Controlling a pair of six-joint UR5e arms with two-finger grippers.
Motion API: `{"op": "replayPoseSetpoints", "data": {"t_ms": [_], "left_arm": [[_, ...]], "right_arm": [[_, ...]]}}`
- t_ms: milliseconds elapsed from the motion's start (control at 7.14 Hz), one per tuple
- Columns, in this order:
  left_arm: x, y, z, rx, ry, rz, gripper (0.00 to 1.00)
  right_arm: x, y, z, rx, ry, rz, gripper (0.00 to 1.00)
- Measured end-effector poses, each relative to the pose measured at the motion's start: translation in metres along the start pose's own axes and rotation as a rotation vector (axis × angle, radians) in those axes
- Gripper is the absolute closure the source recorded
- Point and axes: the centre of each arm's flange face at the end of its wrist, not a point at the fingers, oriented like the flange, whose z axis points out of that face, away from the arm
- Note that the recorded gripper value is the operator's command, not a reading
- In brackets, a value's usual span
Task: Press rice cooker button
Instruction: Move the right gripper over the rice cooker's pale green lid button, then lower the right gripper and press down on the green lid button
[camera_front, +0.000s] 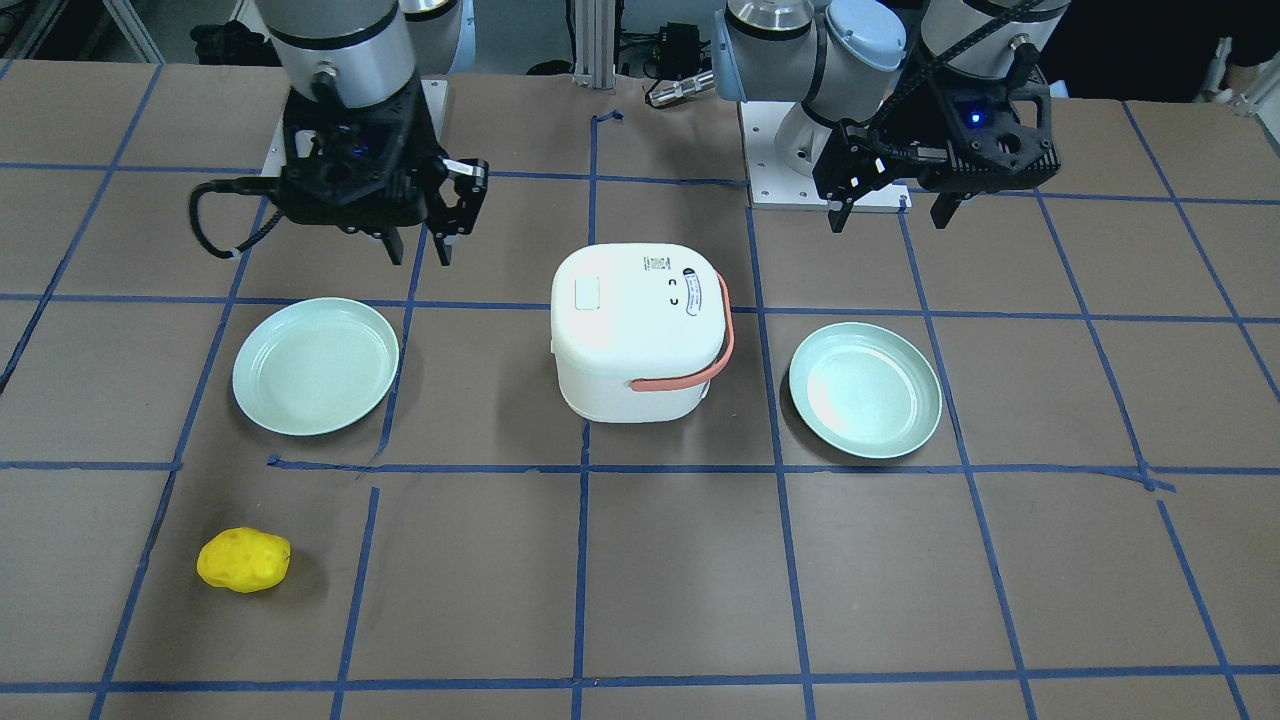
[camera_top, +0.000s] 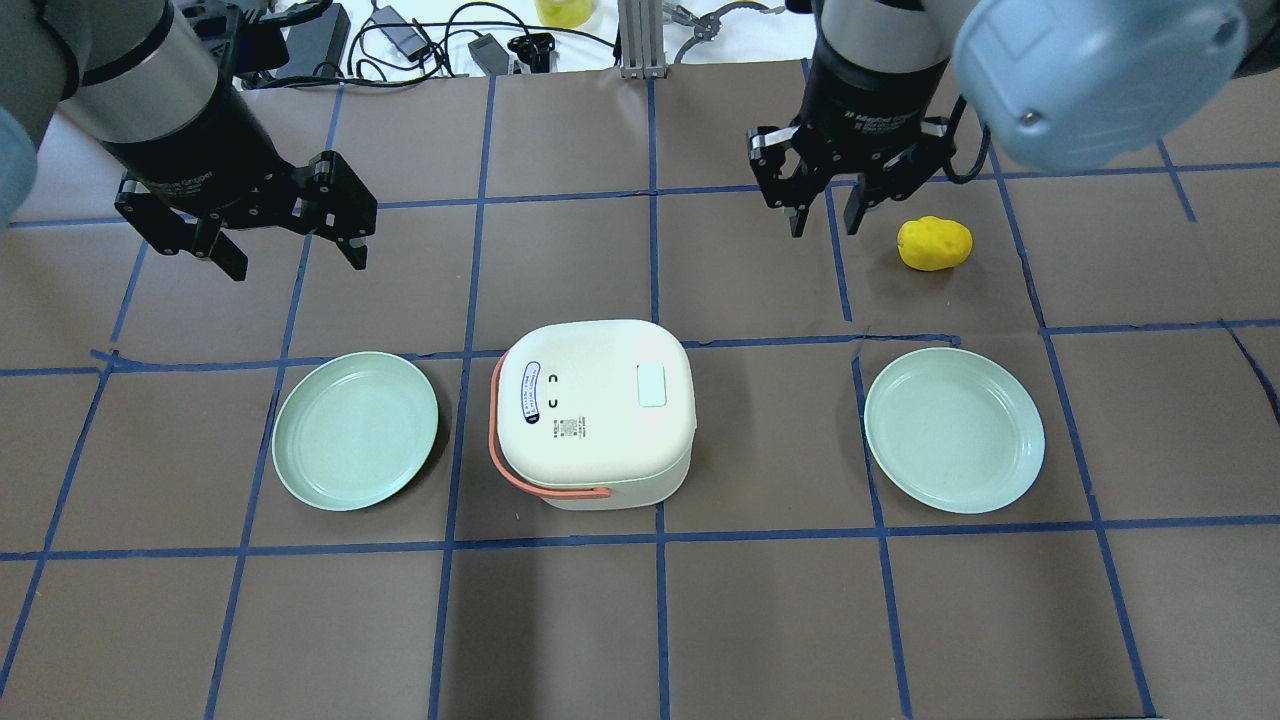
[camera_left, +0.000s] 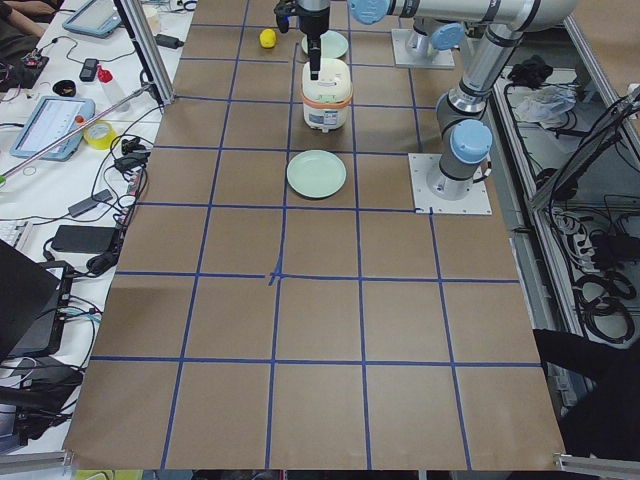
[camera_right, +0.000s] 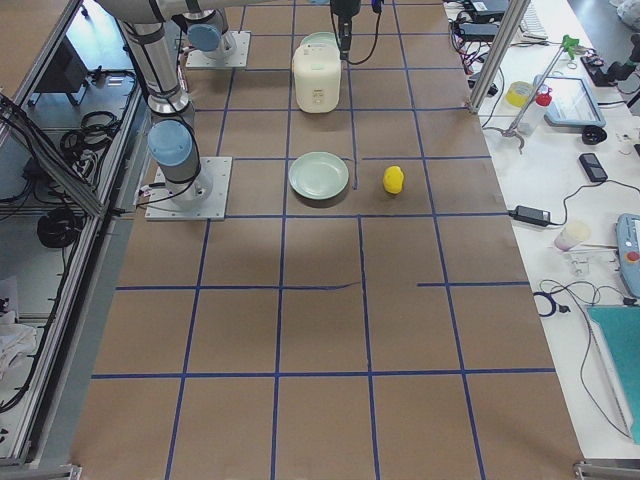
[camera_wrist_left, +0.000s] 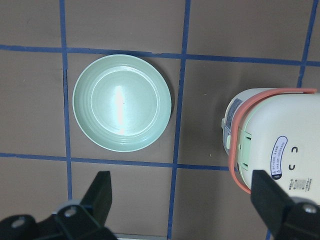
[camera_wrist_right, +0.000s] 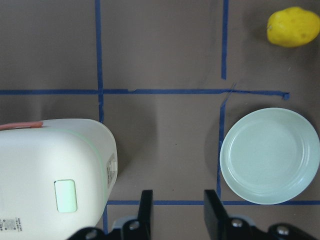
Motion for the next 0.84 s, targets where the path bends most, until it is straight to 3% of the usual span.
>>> {"op": "replayPoseSetpoints", "data": {"t_ms": [420, 840], "left_arm": [[0.0, 0.0, 0.0, 0.0, 0.0, -0.001, 0.0], [0.0, 0.0, 0.0, 0.0, 0.0, 0.0, 0.0]], "right_arm": [[-0.059, 0.029, 0.044, -0.071, 0.016, -0.061, 0.75], [-0.088, 0.031, 0.073, -0.058, -0.021, 0.029, 0.81]]}}
